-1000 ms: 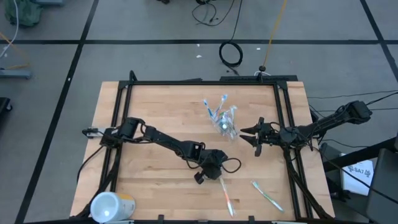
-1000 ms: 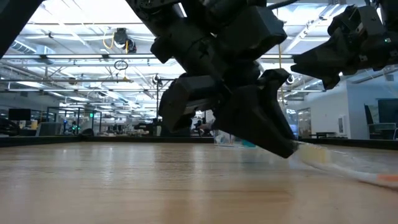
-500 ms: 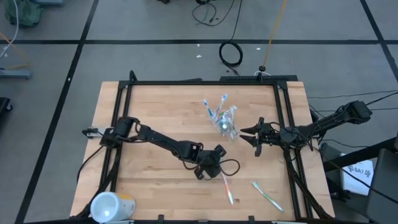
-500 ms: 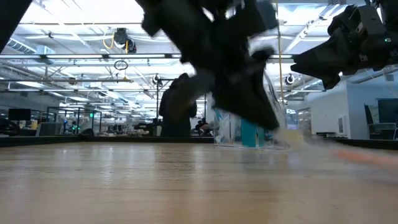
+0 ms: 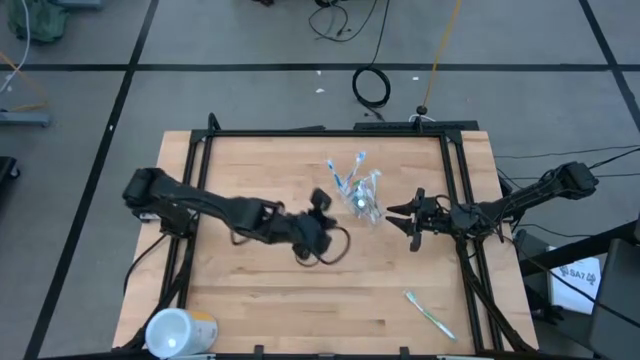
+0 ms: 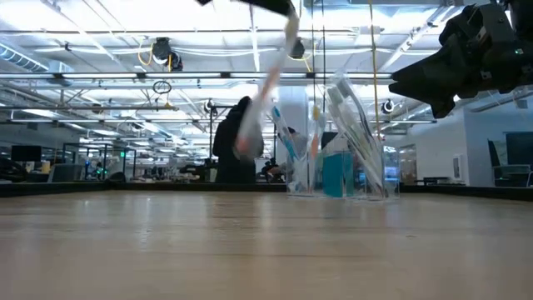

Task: Pick & Place toothbrushing station
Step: Put the orange toothbrush into the transparent organizer, then put the green toothbrush into the transparent organizer

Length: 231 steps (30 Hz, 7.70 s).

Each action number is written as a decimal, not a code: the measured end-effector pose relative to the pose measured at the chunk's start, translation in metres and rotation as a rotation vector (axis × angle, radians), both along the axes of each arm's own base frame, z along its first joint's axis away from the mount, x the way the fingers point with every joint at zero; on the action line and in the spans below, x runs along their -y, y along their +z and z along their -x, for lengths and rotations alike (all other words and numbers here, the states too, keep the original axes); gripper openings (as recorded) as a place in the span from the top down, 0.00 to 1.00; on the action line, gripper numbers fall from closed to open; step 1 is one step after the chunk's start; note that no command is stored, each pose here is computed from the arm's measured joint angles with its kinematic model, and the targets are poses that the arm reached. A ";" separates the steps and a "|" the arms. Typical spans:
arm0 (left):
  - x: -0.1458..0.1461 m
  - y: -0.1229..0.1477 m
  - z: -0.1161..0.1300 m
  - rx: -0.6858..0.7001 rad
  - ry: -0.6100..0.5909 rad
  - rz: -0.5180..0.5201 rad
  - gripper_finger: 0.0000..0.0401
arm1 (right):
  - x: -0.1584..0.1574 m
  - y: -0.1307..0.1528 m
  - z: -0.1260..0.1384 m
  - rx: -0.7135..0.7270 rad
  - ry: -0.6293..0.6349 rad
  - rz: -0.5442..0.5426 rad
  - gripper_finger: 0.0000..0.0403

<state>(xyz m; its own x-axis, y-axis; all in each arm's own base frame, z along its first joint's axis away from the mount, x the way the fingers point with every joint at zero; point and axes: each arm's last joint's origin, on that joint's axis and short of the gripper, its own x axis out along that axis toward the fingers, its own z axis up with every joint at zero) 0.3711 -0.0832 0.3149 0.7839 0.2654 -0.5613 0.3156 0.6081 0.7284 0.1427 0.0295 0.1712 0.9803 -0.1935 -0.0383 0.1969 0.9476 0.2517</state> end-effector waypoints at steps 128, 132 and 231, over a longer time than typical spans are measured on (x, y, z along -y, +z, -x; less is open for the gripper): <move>-0.083 -0.022 0.066 0.358 0.540 0.717 0.59 | -0.155 -0.026 -0.018 -1.438 0.116 -0.711 0.57; -0.083 -0.022 0.066 0.360 0.540 0.717 0.59 | -0.155 -0.027 -0.018 -1.436 0.113 -0.708 0.57; -0.058 0.008 0.114 0.282 0.441 0.762 0.59 | -0.012 -0.004 -0.039 -0.214 -0.096 0.208 0.82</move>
<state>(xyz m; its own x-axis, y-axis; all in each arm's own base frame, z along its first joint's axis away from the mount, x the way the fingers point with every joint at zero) 0.2574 -0.0250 0.3227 0.8337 0.2097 -0.5108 -0.1866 0.9777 0.0969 0.1814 0.0417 0.1671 0.9313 -0.3098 -0.1915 0.3153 0.9490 -0.0022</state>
